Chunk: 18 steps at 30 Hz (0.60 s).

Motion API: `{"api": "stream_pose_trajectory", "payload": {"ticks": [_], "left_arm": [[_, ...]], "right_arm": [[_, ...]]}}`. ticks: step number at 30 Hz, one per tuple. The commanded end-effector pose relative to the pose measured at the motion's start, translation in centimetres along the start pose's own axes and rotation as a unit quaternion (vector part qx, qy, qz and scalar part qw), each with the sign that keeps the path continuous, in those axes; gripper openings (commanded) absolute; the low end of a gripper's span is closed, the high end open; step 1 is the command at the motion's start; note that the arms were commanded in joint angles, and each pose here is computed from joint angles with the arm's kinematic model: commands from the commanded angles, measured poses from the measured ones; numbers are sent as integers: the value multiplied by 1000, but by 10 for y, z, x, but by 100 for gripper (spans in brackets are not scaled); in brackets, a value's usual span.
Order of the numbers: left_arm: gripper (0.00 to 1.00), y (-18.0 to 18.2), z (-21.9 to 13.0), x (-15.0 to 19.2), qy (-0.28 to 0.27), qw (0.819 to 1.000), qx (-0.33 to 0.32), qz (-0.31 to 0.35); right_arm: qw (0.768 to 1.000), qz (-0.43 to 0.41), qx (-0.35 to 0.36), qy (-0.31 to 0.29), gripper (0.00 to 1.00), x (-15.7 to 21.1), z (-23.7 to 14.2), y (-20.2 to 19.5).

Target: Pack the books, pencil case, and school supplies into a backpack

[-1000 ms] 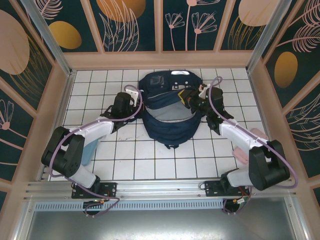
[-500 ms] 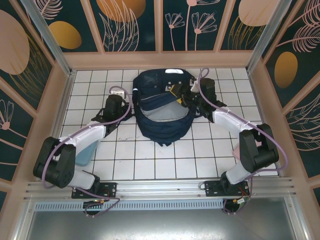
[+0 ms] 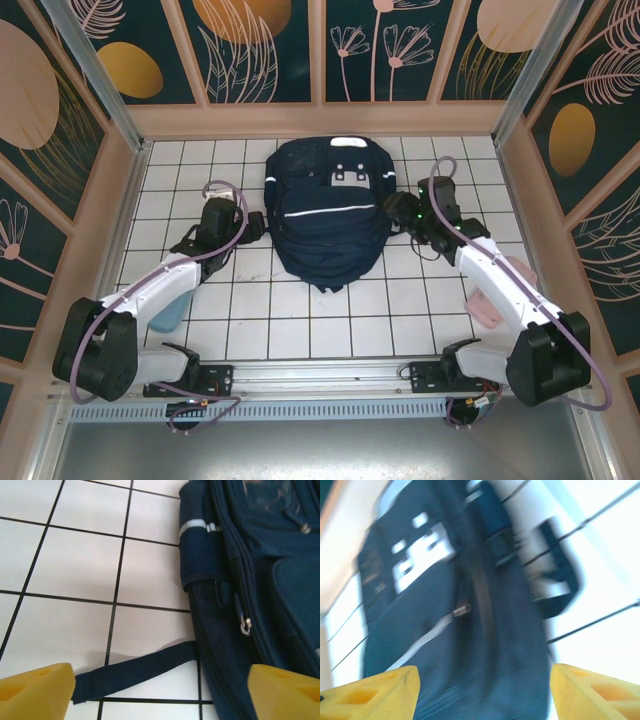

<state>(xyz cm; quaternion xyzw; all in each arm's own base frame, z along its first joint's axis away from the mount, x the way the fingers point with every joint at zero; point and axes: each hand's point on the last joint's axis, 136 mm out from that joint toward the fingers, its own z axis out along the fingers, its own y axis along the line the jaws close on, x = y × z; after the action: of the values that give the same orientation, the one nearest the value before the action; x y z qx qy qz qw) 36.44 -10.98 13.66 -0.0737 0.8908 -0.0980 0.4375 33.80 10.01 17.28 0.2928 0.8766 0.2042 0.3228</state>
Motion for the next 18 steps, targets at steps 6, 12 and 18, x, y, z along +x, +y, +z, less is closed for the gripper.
{"api": "stream_pose_trajectory", "payload": {"ticks": [6, 12, 18], "left_arm": [[99, -7, -21, -43, -53, 998, -3, -28], [99, -15, -24, -53, -53, 998, 10, -33], [98, -27, -25, -59, -48, 998, 34, -27]], "right_arm": [[953, 52, 281, -104, 88, -47, -33, -166], [934, 115, 318, -114, 98, -51, -42, -226], [922, 159, 341, -90, 98, -37, -36, -265]]}}
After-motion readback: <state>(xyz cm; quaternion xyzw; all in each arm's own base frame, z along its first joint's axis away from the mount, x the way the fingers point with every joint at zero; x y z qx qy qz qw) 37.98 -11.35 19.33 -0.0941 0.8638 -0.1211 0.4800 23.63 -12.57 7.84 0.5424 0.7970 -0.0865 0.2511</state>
